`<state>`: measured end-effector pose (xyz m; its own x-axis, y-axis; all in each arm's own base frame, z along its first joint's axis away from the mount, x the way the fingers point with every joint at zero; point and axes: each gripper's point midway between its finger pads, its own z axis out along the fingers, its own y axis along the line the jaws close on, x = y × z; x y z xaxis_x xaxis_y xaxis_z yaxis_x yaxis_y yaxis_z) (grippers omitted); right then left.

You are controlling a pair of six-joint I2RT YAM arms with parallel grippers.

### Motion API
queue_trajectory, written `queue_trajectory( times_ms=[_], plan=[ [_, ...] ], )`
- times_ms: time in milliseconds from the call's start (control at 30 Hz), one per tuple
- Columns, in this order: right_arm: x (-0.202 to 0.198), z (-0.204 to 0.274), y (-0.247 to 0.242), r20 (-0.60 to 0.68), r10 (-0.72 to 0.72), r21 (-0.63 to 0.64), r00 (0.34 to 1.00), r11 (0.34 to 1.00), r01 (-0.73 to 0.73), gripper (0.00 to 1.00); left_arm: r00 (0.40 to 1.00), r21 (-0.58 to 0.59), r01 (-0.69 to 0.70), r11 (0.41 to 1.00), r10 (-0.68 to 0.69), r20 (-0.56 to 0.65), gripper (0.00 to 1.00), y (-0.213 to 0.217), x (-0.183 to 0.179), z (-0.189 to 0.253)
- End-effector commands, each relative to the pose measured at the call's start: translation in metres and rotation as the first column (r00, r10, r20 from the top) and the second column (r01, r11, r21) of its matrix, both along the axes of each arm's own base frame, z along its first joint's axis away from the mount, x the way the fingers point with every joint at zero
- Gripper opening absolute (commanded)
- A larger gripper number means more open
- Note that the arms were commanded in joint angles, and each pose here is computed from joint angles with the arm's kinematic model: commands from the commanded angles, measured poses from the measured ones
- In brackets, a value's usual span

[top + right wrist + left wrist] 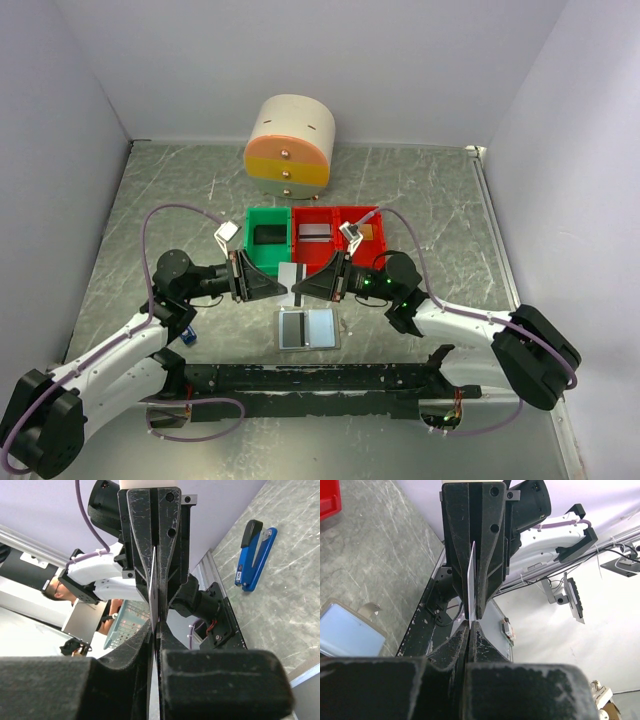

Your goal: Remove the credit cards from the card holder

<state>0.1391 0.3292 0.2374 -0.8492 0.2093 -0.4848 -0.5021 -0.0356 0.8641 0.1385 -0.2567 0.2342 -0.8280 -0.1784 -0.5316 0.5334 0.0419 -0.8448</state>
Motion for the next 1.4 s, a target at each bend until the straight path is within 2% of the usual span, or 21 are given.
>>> queue_trajectory(
  times_ms=[0,200,300,367,433,500,533,567,633,767,900,933,1000,1067,1133,1200,1367],
  plan=[
    [-0.006,0.019,-0.003,0.047,0.010,0.071,0.999,0.997,-0.014,0.08,1.000,-0.014,0.005,1.000,-0.005,0.021,0.07,0.001,-0.002,0.000],
    [-0.003,0.017,-0.002,0.044,0.003,0.067,0.999,0.998,-0.006,0.08,1.000,-0.007,0.005,1.000,-0.005,0.022,0.07,0.001,-0.002,-0.001],
    [0.000,0.018,-0.001,0.041,-0.012,0.070,0.999,0.997,0.009,0.00,1.000,-0.003,0.010,1.000,-0.010,0.022,0.07,0.001,-0.002,-0.002],
    [0.002,0.017,-0.002,0.037,-0.029,0.067,0.999,0.997,0.027,0.00,1.000,0.006,0.012,1.000,-0.013,0.020,0.09,0.001,-0.002,-0.004],
    [0.007,0.013,-0.003,0.035,-0.062,0.030,0.997,0.998,0.061,0.00,1.000,0.037,-0.002,0.999,0.002,0.016,0.21,0.001,0.002,-0.006],
    [0.021,0.000,-0.006,0.059,-0.139,-0.065,0.988,0.988,0.143,0.00,0.998,0.111,-0.055,0.992,0.052,0.023,0.41,0.002,0.011,-0.011],
    [0.028,-0.008,-0.008,0.069,-0.176,-0.126,0.982,0.975,0.183,0.00,0.996,0.190,-0.089,0.978,0.093,-0.010,0.54,0.007,0.016,-0.023],
    [0.035,-0.017,-0.012,0.087,-0.216,-0.195,0.972,0.954,0.230,0.00,0.990,0.238,-0.139,0.961,0.141,0.008,0.61,0.011,0.023,-0.023],
    [0.051,-0.037,-0.025,0.130,-0.294,-0.340,0.947,0.884,0.321,0.00,0.969,0.340,-0.244,0.908,0.241,0.051,0.69,0.023,0.038,-0.029],
    [0.073,-0.061,-0.053,0.257,-0.356,-0.537,0.899,0.720,0.439,0.00,0.904,0.501,-0.415,0.759,0.408,0.129,0.72,0.055,0.061,-0.035],
    [0.099,-0.066,-0.081,0.407,-0.366,-0.649,0.837,0.529,0.547,0.00,0.825,0.591,-0.539,0.600,0.517,0.229,0.74,0.087,0.079,-0.035],
    [0.104,-0.065,-0.085,0.443,-0.355,-0.660,0.823,0.493,0.567,0.00,0.807,0.603,-0.563,0.565,0.532,0.256,0.77,0.093,0.084,-0.033],
    [0.116,-0.062,-0.091,0.517,-0.319,-0.664,0.794,0.436,0.608,0.00,0.782,0.630,-0.592,0.502,0.546,0.300,0.98,0.103,0.092,-0.033],
    [0.127,-0.058,-0.093,0.595,-0.266,-0.656,0.758,0.384,0.650,0.00,0.778,0.700,-0.570,0.431,0.557,0.290,0.99,0.111,0.098,-0.041],
    [0.135,-0.056,-0.092,0.668,-0.190,-0.638,0.719,0.352,0.685,0.00,0.782,0.753,-0.537,0.381,0.559,0.275,1.00,0.115,0.103,-0.046],
    [0.142,-0.056,-0.087,0.743,-0.076,-0.606,0.664,0.343,0.718,0.00,0.765,0.758,-0.551,0.348,0.573,0.293,0.99,0.121,0.111,-0.044],
    [0.153,-0.057,-0.067,0.829,0.096,-0.537,0.551,0.412,0.736,0.00,0.706,0.727,-0.603,0.328,0.644,0.296,1.00,0.149,0.133,-0.042]
  ],
)
